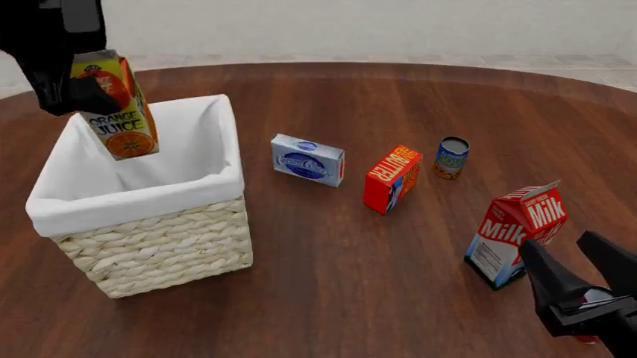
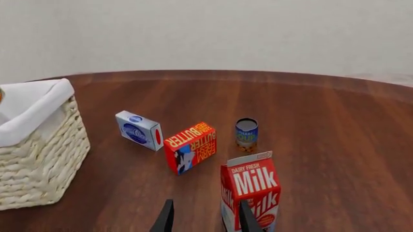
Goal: Pick up the orange juice, and put it in the basket.
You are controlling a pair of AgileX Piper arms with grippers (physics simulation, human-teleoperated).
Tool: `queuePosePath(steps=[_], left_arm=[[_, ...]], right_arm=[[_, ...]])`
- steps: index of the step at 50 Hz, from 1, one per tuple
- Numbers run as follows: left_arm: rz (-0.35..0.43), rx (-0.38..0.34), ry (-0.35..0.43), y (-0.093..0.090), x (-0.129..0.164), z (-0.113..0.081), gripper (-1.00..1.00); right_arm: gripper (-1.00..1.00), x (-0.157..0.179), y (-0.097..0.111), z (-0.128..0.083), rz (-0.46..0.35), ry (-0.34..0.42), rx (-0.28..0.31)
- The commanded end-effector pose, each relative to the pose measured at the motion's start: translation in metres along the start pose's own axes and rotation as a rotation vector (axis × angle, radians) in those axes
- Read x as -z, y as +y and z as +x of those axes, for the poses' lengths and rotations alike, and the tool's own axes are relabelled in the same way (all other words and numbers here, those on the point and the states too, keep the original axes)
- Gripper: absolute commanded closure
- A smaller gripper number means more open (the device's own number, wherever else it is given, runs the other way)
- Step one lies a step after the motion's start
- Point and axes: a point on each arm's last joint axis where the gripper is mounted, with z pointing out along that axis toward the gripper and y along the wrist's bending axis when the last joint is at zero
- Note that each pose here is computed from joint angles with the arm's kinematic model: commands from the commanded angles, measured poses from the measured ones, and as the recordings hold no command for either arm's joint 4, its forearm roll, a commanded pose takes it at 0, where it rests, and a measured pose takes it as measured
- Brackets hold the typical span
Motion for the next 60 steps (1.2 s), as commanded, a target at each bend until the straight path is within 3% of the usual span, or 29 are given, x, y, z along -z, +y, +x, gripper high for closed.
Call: queuePosePath(steps=[1,6,10,13,26,39,40,60], left_arm=[[0.039,-0.026,0.008,-0.009,-0.008,-0.001,1.0],[0.061,-0.01,0.005,-0.015,-0.012,-0.005,1.0],[0.067,-0.008,0.029,-0.013,-0.016,0.005,1.0],[0.075,-0.005,0.013,-0.016,-0.017,-0.004,1.0],[0.106,-0.012,0.016,-0.025,-0.022,-0.006,1.0],[0.103,-0.011,0.016,-0.022,-0.023,-0.007,1.0],[0.101,-0.016,0.017,-0.022,-0.023,-0.006,-1.0],[0.087,-0.032,0.01,-0.02,-0.019,-0.007,-1.0]], right_arm=[[-1.0,-0.001,0.0,0.001,-0.005,0.008,0.001],[-1.0,-0.001,0.001,0.001,-0.007,0.008,0.001],[-1.0,-0.001,0.001,0.001,-0.009,0.01,0.002],[-1.0,-0.002,0.001,0.001,-0.009,0.012,0.003],[-1.0,-0.006,0.001,0.001,-0.011,0.021,0.009],[-1.0,-0.008,0.002,0.002,-0.019,0.027,0.009],[-1.0,-0.008,0.002,0.002,-0.019,0.026,0.008],[-1.0,-0.008,0.002,0.002,-0.021,0.03,0.007]])
